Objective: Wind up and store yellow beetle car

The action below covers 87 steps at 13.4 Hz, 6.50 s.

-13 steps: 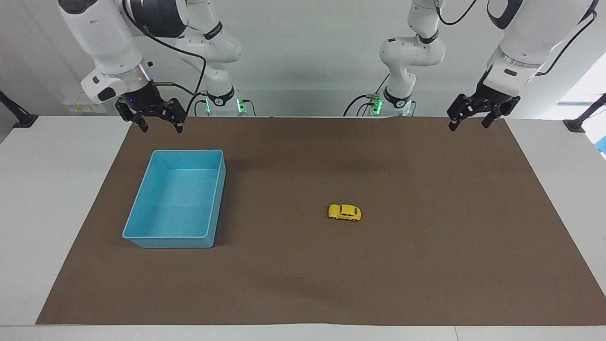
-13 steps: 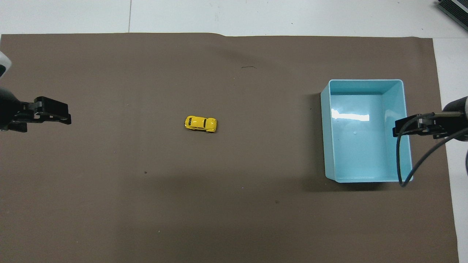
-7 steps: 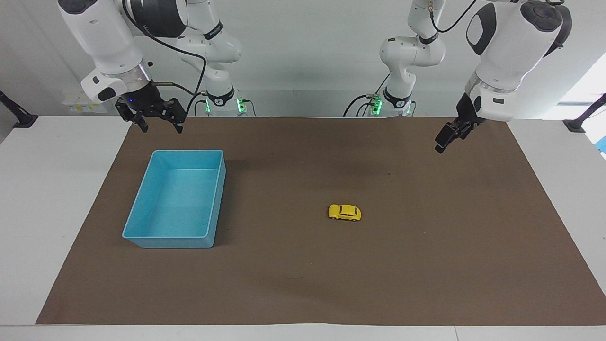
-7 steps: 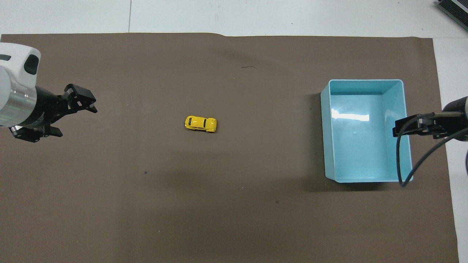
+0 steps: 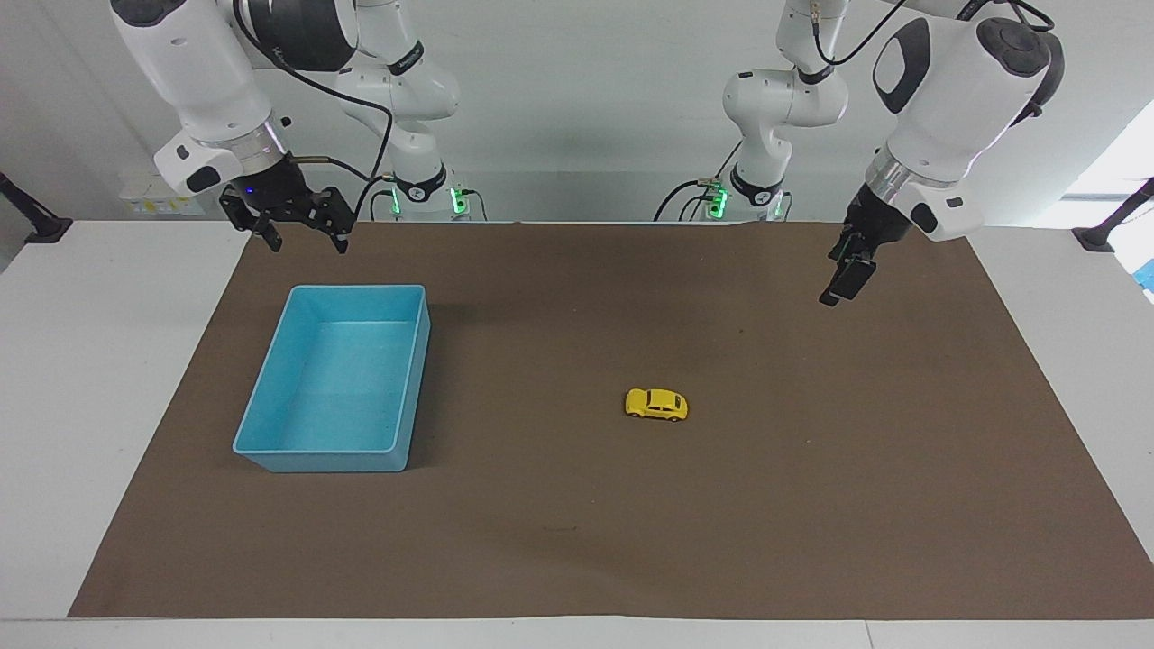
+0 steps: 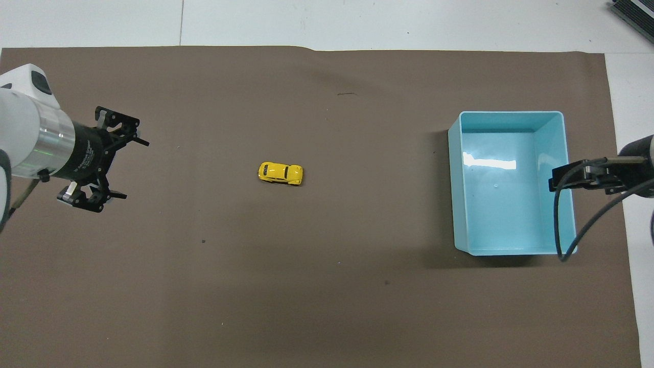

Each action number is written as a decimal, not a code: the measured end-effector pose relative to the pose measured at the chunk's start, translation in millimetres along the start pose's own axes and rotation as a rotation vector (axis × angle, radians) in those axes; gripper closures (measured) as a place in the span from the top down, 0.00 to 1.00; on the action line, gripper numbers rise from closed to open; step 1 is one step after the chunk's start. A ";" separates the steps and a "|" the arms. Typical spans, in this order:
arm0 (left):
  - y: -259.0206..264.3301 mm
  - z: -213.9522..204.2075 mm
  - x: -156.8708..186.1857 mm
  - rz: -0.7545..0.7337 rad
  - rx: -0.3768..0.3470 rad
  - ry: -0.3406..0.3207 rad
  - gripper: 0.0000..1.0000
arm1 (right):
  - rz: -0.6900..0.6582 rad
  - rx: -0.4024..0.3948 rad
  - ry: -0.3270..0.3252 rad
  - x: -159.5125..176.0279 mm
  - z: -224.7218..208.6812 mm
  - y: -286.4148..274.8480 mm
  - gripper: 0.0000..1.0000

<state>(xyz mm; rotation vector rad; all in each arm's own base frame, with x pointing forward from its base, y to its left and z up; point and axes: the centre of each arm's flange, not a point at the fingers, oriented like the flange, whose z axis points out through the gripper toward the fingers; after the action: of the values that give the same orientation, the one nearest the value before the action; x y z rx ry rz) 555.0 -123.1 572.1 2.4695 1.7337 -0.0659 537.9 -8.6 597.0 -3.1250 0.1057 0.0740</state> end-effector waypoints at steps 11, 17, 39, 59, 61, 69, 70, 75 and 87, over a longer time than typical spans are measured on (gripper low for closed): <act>58.0 107.0 -101.7 -0.481 0.018 0.059 1.00 | 0.000 0.000 0.000 0.0 0.0 0.0 1.00; 83.8 182.8 -149.1 -0.480 0.048 0.085 1.00 | 0.000 0.000 0.000 0.0 0.0 0.0 1.00; 89.4 278.9 -151.2 -0.365 0.054 0.084 0.47 | 0.000 0.000 0.000 0.0 0.0 0.0 1.00; 71.5 260.1 16.7 -0.415 0.093 0.092 0.45 | 0.000 0.000 0.000 0.0 0.0 0.0 1.00; 71.5 260.1 16.7 -0.414 0.093 0.092 0.45 | 0.000 0.000 0.000 0.0 0.0 0.0 1.00; 81.6 194.2 11.4 -0.404 0.002 0.086 1.00 | 0.000 0.000 0.000 0.0 0.0 0.0 1.00; 81.5 185.5 7.6 -0.399 -0.008 0.083 1.00 | 0.000 0.000 0.000 0.0 0.0 0.0 1.00; 84.2 155.1 -9.5 -0.375 -0.057 0.071 1.00 | 0.000 0.000 0.000 0.0 0.0 0.0 1.00; 69.8 49.9 -1.5 -0.113 -0.170 0.097 1.00 | 0.000 0.000 0.000 0.0 0.0 0.0 1.00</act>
<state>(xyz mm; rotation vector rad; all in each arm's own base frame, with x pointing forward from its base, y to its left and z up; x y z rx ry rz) 621.8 -154.2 528.0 2.2891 1.8322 0.1853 537.9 -8.6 597.0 -3.1250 0.1057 0.0741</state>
